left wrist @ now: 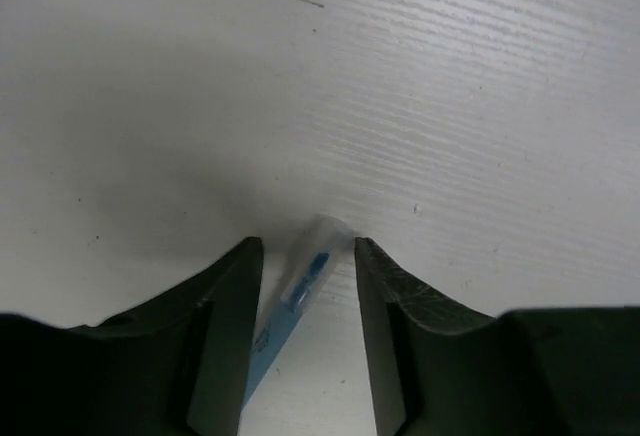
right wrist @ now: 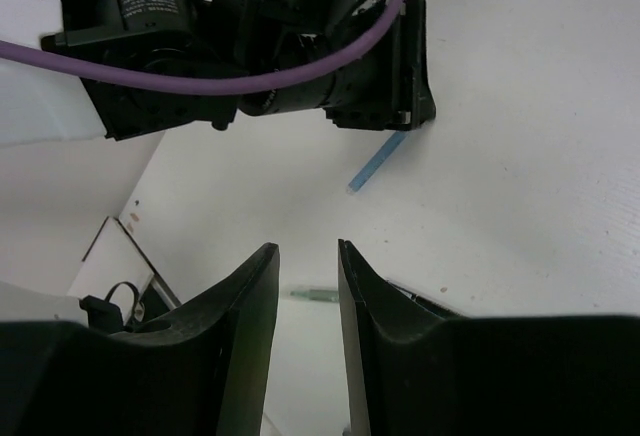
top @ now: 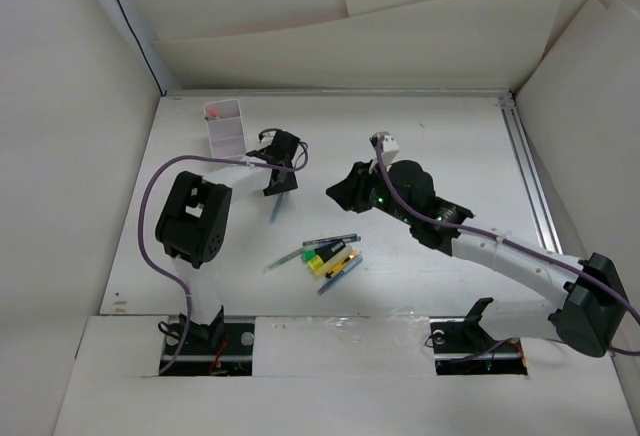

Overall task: Sort the stationery into containers
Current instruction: Pick up the pen from the center of the board.

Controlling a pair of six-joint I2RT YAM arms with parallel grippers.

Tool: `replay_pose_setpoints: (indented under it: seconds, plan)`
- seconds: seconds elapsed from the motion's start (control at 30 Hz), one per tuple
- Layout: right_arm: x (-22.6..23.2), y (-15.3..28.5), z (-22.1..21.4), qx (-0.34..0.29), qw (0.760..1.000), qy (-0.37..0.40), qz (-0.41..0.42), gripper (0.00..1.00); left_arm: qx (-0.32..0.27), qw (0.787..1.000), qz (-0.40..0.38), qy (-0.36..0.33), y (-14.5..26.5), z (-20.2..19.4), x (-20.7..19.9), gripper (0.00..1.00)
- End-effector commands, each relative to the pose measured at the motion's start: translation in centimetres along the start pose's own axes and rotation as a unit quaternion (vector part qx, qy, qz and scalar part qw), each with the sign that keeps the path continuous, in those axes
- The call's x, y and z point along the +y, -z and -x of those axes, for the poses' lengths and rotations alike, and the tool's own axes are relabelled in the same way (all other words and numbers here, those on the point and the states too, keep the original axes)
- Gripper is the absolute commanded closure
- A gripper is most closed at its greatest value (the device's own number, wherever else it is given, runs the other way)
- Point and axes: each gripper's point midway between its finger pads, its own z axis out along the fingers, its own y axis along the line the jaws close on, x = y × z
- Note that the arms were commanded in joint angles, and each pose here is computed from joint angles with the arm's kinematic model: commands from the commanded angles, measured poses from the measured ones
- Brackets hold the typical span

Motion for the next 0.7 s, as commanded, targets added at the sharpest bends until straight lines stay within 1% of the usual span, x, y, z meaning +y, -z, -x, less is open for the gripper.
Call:
replay_pose_setpoints:
  seconds: [0.0,0.07,0.1,0.2,0.23,0.27,0.37,0.43,0.57,0.63,0.67]
  plan:
    - [1.2,0.2,0.9,-0.015,1.000,-0.002,0.018,0.64,-0.011,0.999,0.014,-0.028,0.1,0.3,-0.8,0.64]
    - [1.2,0.2,0.9,-0.015,1.000,-0.002,0.018,0.64,-0.017,0.999,0.029,-0.030,-0.3,0.8,-0.7,0.68]
    - [1.2,0.2,0.9,-0.015,1.000,-0.002,0.018,0.64,-0.013,0.999,0.030,-0.036,-0.2,0.4,-0.8,0.69]
    - [1.2,0.2,0.9,-0.015,1.000,-0.002,0.018,0.64,-0.009,0.999,0.033,-0.037,-0.5,0.1,-0.7,0.82]
    - [1.2,0.2,0.9,-0.015,1.000,-0.002,0.018,0.64,-0.012,0.999,0.030,-0.036,-0.4,0.4,-0.9,0.82]
    - [1.2,0.2,0.9,-0.015,1.000,-0.002,0.018,0.64,-0.009,0.999,0.033,-0.037,-0.3,0.3,-0.8,0.89]
    - [1.4,0.5,1.2,-0.020,1.000,-0.002,0.021,0.64,-0.009,0.998,0.045,-0.039,-0.2,-0.1,-0.5,1.00]
    - [1.4,0.5,1.2,-0.020,1.000,-0.002,0.021,0.64,-0.013,0.998,0.049,-0.039,0.0,0.0,-0.3,1.00]
    - [1.6,0.9,1.8,-0.030,0.999,-0.002,0.022,0.64,-0.035,0.999,0.032,-0.009,1.8,1.5,-0.9,1.00]
    - [1.4,0.9,2.0,-0.034,0.999,-0.002,0.016,0.64,-0.058,0.998,0.014,0.009,3.1,3.3,-1.9,1.00]
    - [1.2,1.0,2.0,-0.037,0.999,-0.003,0.012,0.64,-0.081,0.996,0.002,0.033,4.3,5.6,-2.0,1.00]
